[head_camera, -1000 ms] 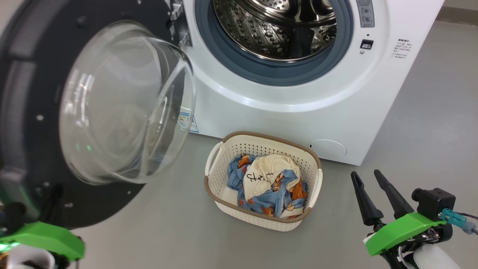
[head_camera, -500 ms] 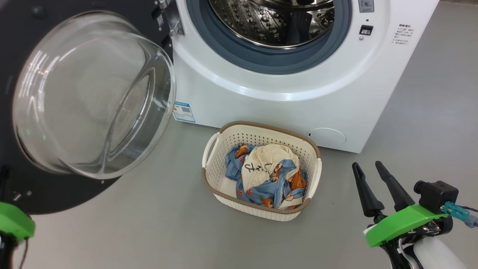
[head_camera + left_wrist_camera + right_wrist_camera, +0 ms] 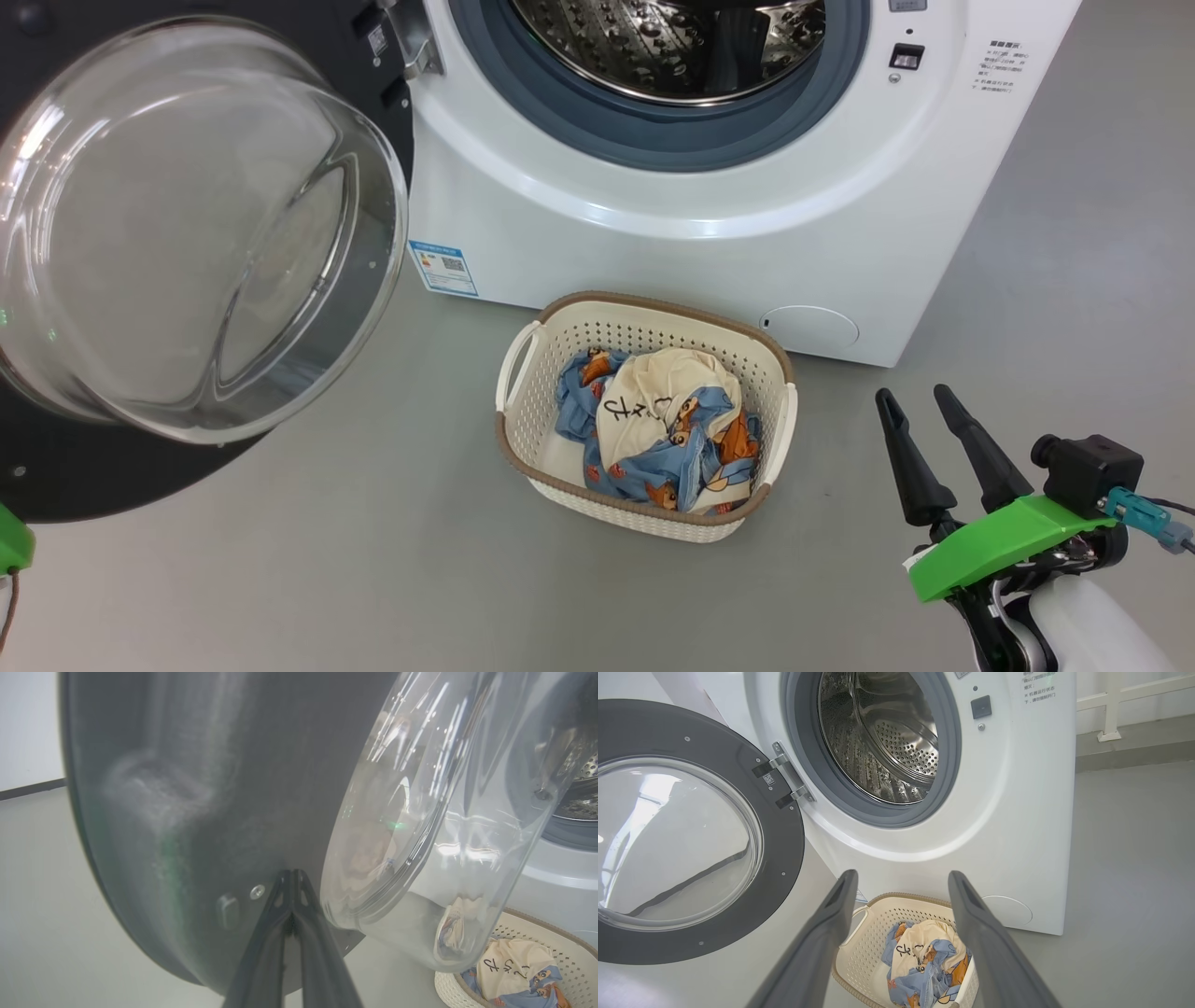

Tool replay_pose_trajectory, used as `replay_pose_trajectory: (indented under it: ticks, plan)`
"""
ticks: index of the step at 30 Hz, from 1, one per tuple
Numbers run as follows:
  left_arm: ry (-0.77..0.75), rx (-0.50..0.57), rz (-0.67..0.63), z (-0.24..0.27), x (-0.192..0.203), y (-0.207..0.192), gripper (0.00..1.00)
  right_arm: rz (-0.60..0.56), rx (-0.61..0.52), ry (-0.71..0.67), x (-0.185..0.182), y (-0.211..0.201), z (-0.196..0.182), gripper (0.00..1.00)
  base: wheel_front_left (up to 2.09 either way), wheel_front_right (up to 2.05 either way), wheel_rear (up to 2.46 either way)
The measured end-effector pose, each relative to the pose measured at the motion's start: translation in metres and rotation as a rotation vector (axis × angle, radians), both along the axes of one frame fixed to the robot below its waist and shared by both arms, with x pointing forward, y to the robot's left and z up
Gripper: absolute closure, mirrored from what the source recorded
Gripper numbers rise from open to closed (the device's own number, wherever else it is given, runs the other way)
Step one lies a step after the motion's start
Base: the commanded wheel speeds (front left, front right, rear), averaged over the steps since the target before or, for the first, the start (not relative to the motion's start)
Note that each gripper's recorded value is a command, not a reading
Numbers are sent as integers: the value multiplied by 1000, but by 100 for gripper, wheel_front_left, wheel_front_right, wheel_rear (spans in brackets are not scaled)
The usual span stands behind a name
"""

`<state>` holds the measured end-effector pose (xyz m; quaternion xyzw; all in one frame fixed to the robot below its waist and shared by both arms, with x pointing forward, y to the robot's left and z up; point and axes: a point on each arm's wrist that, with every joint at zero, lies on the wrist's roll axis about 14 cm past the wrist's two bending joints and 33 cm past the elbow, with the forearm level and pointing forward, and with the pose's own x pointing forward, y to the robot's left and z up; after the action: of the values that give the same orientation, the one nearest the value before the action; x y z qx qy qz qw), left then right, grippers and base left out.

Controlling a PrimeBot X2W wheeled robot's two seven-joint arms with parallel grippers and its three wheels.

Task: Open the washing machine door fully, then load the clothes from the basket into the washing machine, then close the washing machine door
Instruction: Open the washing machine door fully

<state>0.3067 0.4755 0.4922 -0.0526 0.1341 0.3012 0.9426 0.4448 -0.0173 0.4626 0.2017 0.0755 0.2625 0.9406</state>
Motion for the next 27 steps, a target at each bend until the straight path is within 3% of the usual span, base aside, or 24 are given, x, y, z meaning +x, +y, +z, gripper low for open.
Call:
replay_pose_trajectory:
  ticks: [14,24,25,26,27]
  plan:
    - [-27,1,-10,-1,-5,-3,100,2,-3,-26,-2,0,10,0,0,0,0]
    - [-161,26,-96,17,5,-31,100,7,-9,-47,-11,0,20,0,0,0,0]
    - [-175,25,-110,18,6,-37,89,7,-11,-48,-13,0,21,0,0,0,0]
    - [-190,24,-126,18,7,-44,58,8,-11,-52,-14,0,22,0,0,0,0]
    - [-202,20,-141,19,7,-50,8,8,-12,-57,-15,0,24,0,0,0,0]
